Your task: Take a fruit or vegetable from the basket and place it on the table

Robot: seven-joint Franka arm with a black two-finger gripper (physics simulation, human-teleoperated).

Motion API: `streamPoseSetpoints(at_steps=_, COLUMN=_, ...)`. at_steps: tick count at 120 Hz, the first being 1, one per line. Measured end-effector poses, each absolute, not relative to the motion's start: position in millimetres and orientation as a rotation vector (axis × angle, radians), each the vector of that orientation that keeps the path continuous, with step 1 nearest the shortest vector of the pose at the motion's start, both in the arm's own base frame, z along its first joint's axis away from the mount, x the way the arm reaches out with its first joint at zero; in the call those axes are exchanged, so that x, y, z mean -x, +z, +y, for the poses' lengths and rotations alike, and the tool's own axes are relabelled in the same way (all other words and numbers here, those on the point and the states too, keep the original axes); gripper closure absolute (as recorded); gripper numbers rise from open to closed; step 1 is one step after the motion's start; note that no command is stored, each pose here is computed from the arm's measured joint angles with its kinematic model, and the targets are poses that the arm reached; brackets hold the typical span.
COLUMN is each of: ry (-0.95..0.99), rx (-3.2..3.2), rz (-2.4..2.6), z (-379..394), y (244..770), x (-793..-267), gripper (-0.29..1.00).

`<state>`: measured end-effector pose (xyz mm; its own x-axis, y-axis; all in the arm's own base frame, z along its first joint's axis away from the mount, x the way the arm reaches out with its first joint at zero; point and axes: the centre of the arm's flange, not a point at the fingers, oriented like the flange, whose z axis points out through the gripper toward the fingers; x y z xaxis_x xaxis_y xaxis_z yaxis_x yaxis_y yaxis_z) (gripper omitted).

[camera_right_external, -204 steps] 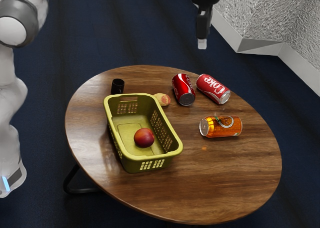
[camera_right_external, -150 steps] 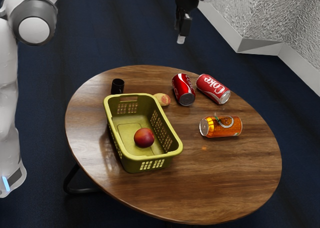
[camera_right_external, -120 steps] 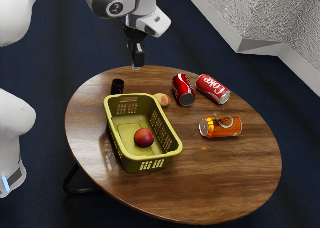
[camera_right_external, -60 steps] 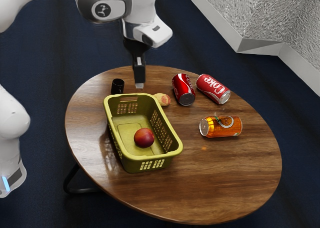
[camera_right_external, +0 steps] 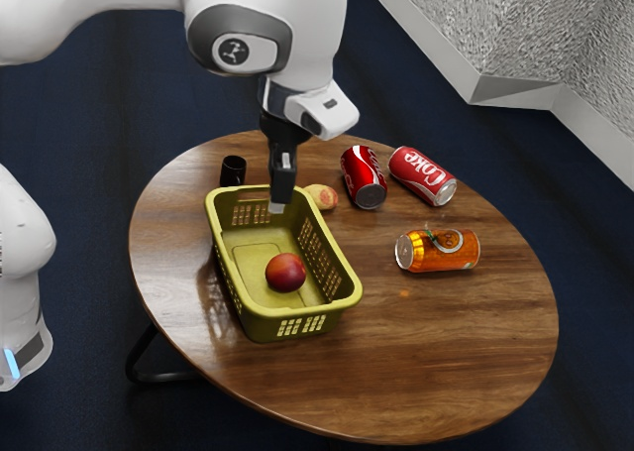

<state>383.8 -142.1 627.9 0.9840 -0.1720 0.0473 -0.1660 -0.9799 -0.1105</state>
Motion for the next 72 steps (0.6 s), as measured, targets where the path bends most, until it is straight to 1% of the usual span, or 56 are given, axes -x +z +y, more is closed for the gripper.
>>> streamPoseSetpoints(at_steps=17, ry=-0.073, rx=3.01, rz=0.268, z=-159, y=626, x=-378, gripper=0.02)
streamPoseSetpoints(at_steps=46, ry=-0.076, rx=2.992, rz=0.245, z=-175, y=648, x=-353, gripper=0.02)
streamPoseSetpoints(at_steps=72, ry=0.029, rx=2.976, rz=0.214, z=-191, y=627, x=-337, gripper=0.02)
